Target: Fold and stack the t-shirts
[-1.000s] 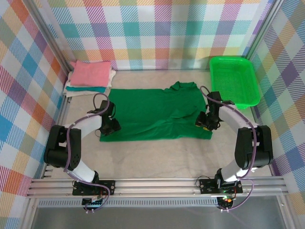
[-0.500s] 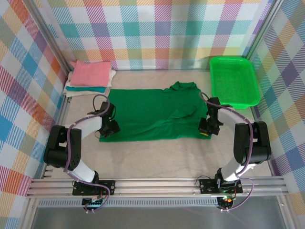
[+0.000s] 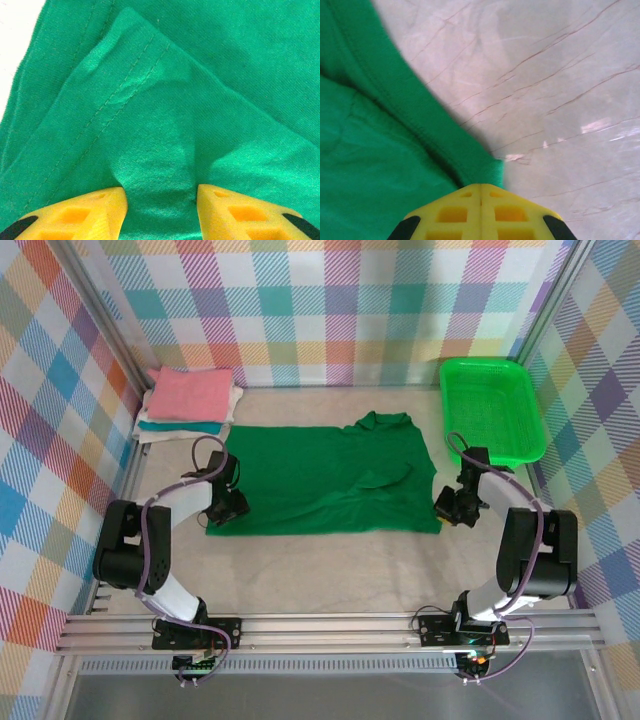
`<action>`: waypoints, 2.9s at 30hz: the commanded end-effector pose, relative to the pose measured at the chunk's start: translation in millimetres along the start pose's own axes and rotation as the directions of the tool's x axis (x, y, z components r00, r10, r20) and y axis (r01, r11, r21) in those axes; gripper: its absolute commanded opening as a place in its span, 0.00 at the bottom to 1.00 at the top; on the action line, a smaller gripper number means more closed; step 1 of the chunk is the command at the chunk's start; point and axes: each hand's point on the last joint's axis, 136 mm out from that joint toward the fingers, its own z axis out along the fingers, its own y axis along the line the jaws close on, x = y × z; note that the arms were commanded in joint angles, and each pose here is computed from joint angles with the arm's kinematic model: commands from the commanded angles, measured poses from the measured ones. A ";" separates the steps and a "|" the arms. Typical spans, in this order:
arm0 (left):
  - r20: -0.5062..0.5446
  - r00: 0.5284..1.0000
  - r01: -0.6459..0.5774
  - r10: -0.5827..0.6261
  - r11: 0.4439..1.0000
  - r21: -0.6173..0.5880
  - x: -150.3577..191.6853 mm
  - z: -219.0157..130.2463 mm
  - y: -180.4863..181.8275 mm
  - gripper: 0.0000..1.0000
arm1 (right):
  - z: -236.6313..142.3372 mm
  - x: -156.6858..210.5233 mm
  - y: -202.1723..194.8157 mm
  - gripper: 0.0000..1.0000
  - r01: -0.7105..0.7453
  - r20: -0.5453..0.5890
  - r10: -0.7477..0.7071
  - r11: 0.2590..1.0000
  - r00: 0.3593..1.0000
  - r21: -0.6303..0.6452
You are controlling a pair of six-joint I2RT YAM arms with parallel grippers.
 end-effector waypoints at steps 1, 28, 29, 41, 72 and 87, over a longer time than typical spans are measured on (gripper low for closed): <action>-0.087 0.996 -0.017 0.010 0.997 -0.076 19.3 17.9 21.3 0.45 | -9.5 2.3 21.5 0.25 0.025 0.008 -0.025 0.995 1.000 -0.097; -0.107 0.994 0.015 -0.027 0.993 -0.116 30.6 18.3 35.8 0.46 | 21.2 24.9 -15.8 0.16 -0.050 -0.092 0.056 0.997 0.994 0.067; -0.104 0.994 0.016 -0.028 0.994 -0.111 29.8 18.4 35.0 0.46 | 21.7 23.9 -11.2 0.25 -0.050 -0.095 0.054 0.998 0.994 0.044; -0.094 0.995 0.014 -0.021 0.997 -0.077 28.3 20.1 29.6 0.46 | -26.0 -6.4 90.8 0.34 0.142 0.049 -0.137 0.980 0.989 -0.136; -0.068 0.997 0.017 -0.021 0.999 -0.048 17.1 14.9 20.1 0.47 | 8.4 -90.6 182.9 0.13 0.066 0.074 -0.049 0.963 0.996 -0.261; 0.005 0.999 0.036 -0.036 0.999 0.002 -13.9 -3.8 -0.1 0.48 | -26.0 -54.5 175.2 0.28 0.205 0.160 -0.172 0.954 0.972 -0.217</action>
